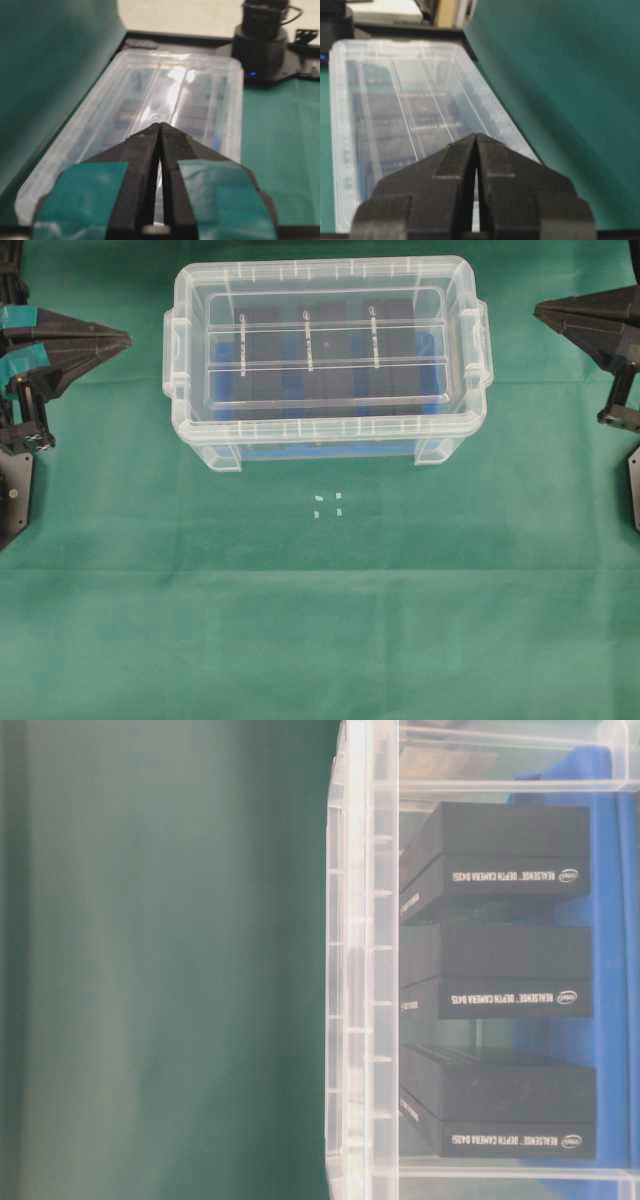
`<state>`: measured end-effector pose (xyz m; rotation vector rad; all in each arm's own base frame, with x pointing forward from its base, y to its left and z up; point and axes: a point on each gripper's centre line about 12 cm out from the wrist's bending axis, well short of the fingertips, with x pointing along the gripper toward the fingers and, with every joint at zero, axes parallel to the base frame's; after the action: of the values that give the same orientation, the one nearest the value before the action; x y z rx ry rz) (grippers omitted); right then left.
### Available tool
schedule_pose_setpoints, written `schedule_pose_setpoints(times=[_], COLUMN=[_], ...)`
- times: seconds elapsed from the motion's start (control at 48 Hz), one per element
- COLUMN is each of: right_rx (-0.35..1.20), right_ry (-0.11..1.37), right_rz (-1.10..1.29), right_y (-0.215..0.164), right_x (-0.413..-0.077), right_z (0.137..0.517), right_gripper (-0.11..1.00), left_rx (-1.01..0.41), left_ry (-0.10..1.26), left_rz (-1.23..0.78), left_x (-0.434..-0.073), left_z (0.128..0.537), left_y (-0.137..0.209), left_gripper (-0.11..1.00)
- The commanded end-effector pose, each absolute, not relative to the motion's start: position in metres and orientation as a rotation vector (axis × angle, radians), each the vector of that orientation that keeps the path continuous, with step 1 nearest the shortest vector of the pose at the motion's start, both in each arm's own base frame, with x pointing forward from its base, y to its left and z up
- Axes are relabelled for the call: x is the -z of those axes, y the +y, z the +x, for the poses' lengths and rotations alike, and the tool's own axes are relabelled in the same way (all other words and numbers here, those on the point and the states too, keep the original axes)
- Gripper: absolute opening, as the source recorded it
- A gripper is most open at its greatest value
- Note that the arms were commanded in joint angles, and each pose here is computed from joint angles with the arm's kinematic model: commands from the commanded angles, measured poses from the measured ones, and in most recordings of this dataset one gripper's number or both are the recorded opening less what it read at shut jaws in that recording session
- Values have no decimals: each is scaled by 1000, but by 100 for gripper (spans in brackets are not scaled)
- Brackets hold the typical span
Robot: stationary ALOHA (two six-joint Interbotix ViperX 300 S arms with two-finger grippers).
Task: Clamp the lid of the box with both arms, then lift and open it.
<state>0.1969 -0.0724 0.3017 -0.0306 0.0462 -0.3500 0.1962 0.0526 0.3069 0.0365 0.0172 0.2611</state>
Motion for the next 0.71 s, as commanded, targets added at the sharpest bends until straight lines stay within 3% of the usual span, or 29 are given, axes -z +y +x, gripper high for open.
schedule_pose_setpoints(times=[0.0, 0.291, 0.687], right_rx=[355, 365, 383], right_ry=[45, 264, 679], right_rz=[-25, 82, 187], right_y=[-75, -77, -81], right_x=[-311, -303, -264], right_z=[200, 203, 208], right_gripper=[0, 0, 0], left_rx=[-266, -269, -331], left_ry=[0, 169, 582], left_rz=[37, -3, -105], left_x=[-317, -308, -284], left_z=[198, 198, 184], left_y=[54, 55, 64], left_gripper=[1, 1, 1])
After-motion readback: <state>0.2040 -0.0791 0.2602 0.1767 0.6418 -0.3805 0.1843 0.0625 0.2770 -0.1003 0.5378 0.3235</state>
